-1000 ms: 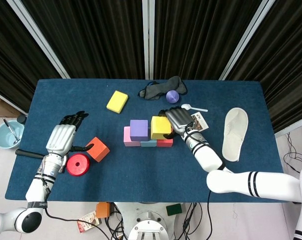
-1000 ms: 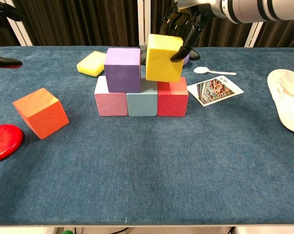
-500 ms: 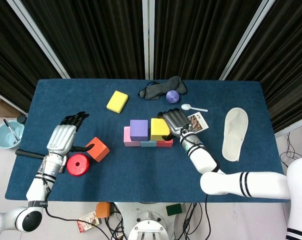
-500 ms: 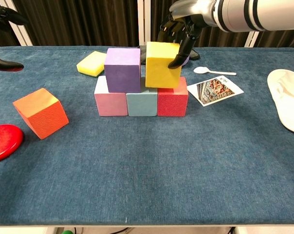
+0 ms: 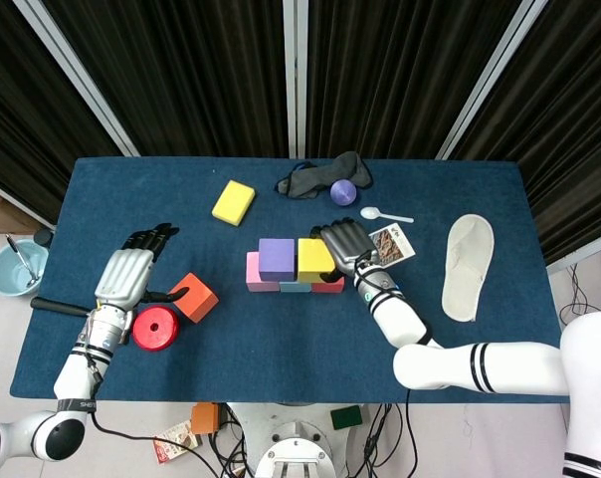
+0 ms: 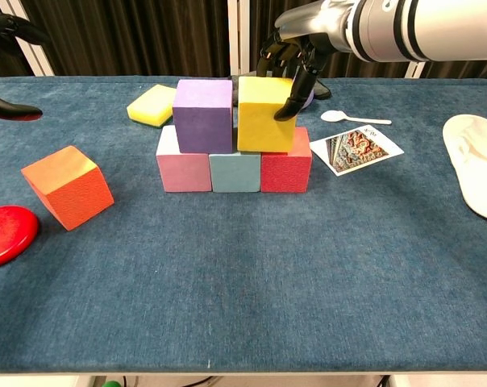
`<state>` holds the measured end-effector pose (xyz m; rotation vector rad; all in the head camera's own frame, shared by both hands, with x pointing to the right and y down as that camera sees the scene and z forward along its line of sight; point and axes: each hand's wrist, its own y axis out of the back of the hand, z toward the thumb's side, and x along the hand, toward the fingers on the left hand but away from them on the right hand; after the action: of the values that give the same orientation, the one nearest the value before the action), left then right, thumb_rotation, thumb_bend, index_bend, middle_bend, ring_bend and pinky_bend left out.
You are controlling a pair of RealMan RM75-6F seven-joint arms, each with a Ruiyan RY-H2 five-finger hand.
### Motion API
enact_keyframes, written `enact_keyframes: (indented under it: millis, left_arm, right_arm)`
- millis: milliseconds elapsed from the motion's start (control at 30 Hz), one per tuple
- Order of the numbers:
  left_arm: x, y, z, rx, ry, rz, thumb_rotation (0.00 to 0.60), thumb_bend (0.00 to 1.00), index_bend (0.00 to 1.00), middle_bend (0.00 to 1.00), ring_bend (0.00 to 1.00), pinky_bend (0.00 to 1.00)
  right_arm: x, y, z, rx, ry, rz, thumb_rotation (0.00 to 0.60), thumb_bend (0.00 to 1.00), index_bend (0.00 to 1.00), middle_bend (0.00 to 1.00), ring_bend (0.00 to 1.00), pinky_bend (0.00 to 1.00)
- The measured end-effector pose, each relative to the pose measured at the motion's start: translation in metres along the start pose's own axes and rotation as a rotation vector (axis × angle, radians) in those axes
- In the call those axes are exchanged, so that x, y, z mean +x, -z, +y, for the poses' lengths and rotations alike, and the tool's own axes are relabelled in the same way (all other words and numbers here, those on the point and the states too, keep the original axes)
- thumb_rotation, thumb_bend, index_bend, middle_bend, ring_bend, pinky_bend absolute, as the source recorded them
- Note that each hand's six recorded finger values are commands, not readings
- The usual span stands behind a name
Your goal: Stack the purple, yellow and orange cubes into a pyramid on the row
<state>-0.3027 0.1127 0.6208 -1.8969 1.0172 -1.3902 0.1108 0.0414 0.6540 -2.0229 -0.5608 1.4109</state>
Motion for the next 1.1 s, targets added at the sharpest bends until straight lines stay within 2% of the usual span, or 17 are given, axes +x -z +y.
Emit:
enact_keyframes:
  millis: [533, 600, 933, 1100]
  left_arm:
    - [-0.0006, 0.0028, -0.0022, -0.004, 0.008, 0.005, 0.449, 0.12, 0.12, 0.08, 0.11, 0.12]
    - [-0.0007, 0.0032, -0.0019, -0.004, 0.006, 0.006, 0.437, 0.12, 0.12, 0.08, 0.11, 0.12]
    - [-0.0009, 0.0045, -0.0042, -0.007, 0.011, 0.007, 0.45, 0.12, 0.12, 0.08, 0.11, 0.12]
    - [-0.0005, 0.0037, -0.0041, -0.008, 0.011, 0.004, 0.441, 0.12, 0.12, 0.08, 0.11, 0.12]
  right_arm:
    - [-0.002, -0.0022, -0.0031, 0.005, 0.004, -0.009, 0.6, 0.34, 0.5, 0.37, 0.22, 0.17]
    - [-0.0022, -0.0026, -0.0033, 0.006, 0.003, -0.01, 0.6, 0.33, 0.5, 0.37, 0.22, 0.17]
    - [-0.0032, -0.0054, -0.0069, 0.021, -0.002, -0.013, 0.6, 0.33, 0.43, 0.34, 0.2, 0.16]
    - [-0.0027, -0.0055, -0.0096, 0.023, -0.012, -0.014, 0.6, 0.32, 0.36, 0.31, 0.19, 0.14]
